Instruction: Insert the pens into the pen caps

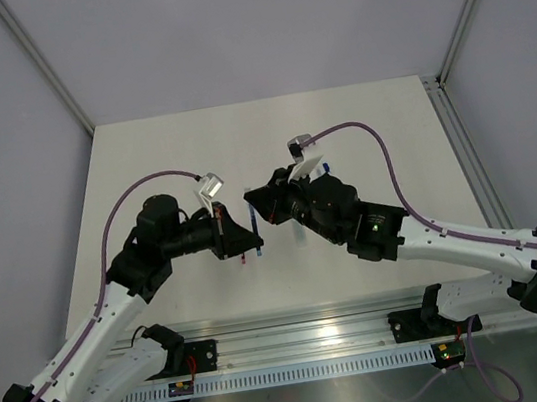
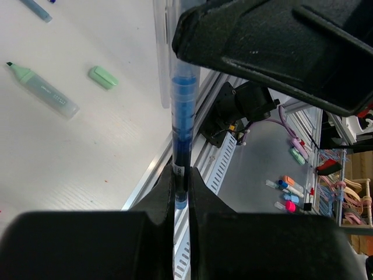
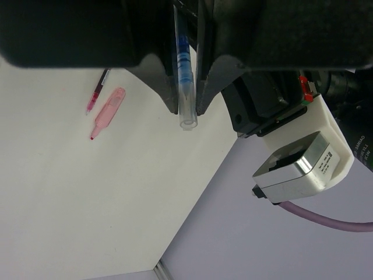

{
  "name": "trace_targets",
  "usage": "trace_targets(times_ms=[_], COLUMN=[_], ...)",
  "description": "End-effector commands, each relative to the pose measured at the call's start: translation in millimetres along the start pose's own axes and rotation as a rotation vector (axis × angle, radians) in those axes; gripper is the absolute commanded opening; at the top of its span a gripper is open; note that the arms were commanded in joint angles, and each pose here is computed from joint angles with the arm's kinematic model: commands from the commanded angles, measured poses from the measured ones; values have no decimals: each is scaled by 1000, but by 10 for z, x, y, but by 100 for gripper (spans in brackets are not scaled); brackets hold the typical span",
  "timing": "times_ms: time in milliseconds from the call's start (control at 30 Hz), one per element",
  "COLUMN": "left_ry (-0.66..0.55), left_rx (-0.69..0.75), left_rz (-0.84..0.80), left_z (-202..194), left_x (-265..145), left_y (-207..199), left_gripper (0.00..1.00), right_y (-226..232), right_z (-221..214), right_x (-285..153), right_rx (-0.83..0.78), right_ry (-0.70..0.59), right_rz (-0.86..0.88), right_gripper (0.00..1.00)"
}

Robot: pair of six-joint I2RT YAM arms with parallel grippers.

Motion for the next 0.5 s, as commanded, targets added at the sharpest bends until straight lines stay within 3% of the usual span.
trace_targets(times_ms=[0, 233, 333, 467], left_ry=[-256, -257, -264, -268], left_rx=[182, 182, 186, 190], left_rz=[-66, -73, -68, -65], left_z=[465, 462, 455, 465], left_x=[-34, -42, -61, -66], left_y=[-225, -241, -249, -256], left_gripper=[0, 0, 0, 0], right_y=[139, 195, 181, 147], right_z=[-262, -70, -34, -13], right_x=[-85, -67, -63, -46], right_rx=[-68, -95, -100, -120], right_ry=[182, 122, 100, 89], right_rz=[59, 39, 18, -25], right_gripper=[24, 23, 8, 0])
Point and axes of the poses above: each gripper's point midway between its finger pads, its own x axis out along the fingers, its own y axis along the line the jaws close on, z = x × y, the point moved 10 cm from there along -x, back along the fingers, and after that the axes turned 6 degrees about -x, right-handed, at the moved point
